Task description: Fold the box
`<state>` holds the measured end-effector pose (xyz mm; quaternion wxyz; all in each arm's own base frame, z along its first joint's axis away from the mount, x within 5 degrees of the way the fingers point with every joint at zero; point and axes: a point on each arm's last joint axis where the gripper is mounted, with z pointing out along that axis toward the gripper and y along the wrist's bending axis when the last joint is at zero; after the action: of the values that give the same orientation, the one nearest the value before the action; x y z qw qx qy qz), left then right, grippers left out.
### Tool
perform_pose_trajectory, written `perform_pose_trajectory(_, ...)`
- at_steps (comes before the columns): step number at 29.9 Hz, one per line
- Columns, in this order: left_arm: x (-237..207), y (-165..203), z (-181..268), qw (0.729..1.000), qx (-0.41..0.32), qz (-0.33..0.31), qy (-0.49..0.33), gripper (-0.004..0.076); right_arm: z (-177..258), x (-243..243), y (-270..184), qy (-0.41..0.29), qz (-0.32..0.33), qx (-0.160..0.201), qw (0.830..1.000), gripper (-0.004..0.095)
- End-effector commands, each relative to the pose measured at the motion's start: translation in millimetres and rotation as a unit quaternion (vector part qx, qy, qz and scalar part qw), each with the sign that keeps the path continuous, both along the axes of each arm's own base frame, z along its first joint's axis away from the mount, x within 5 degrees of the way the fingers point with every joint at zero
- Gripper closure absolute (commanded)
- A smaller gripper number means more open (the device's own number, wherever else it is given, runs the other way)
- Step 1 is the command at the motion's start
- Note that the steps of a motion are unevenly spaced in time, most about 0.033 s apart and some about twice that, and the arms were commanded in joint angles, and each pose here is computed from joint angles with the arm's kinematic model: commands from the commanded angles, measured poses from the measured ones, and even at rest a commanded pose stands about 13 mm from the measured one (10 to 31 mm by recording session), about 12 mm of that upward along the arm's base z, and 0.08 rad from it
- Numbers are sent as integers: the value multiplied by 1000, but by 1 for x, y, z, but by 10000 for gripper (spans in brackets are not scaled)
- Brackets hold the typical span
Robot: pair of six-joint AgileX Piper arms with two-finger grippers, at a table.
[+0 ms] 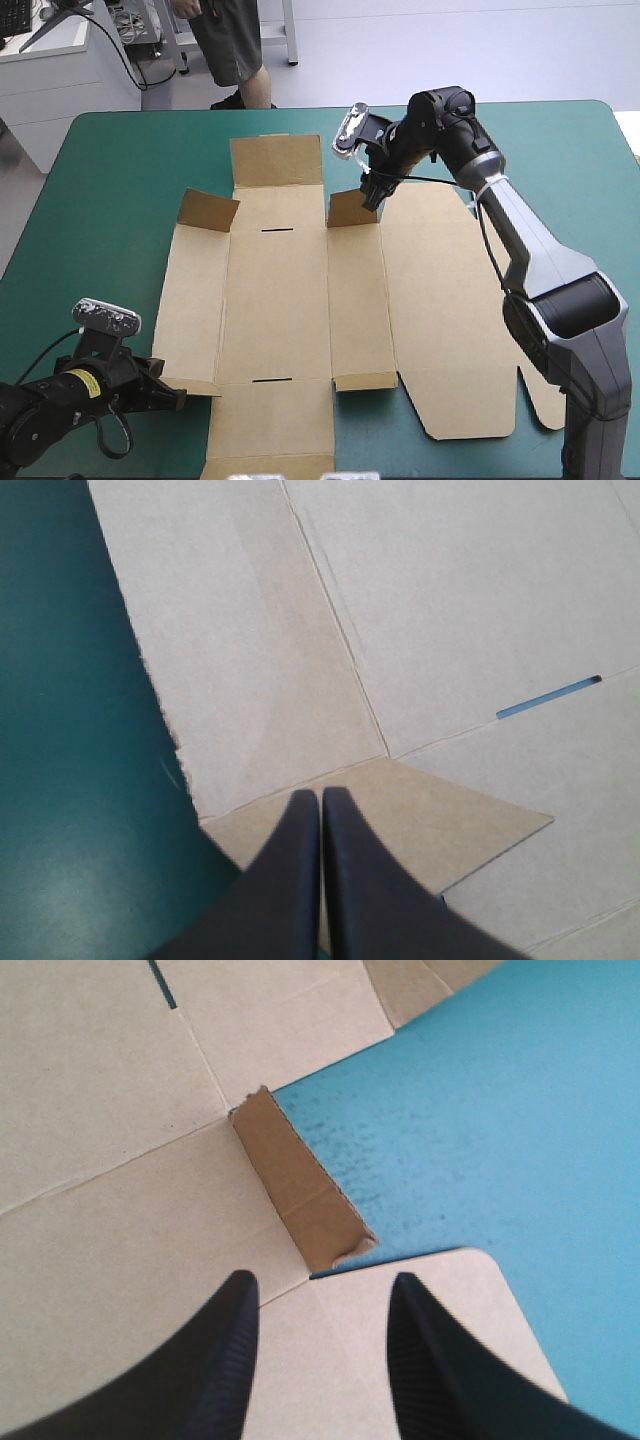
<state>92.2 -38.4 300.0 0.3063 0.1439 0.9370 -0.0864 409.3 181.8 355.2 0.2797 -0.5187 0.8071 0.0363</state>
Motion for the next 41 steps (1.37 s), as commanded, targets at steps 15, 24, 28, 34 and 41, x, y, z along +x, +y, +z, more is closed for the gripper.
perform_pose_trajectory(15,2,-1,13,1000,-8,0,-24,732,101,-47,-79,-50,-310,122,942,927)
perform_pose_trajectory(24,3,-1,14,1000,-9,1,-28,732,78,-82,-131,-1,-379,90,921,927)
perform_pose_trajectory(28,4,-1,15,999,-11,1,-37,732,61,-108,-145,15,-389,74,918,925)
perform_pose_trajectory(34,4,-1,15,999,-12,1,-40,732,39,-171,-157,6,-398,82,914,926)
perform_pose_trajectory(41,4,-1,15,999,-11,1,-40,732,10,-251,-162,9,-394,104,913,925)
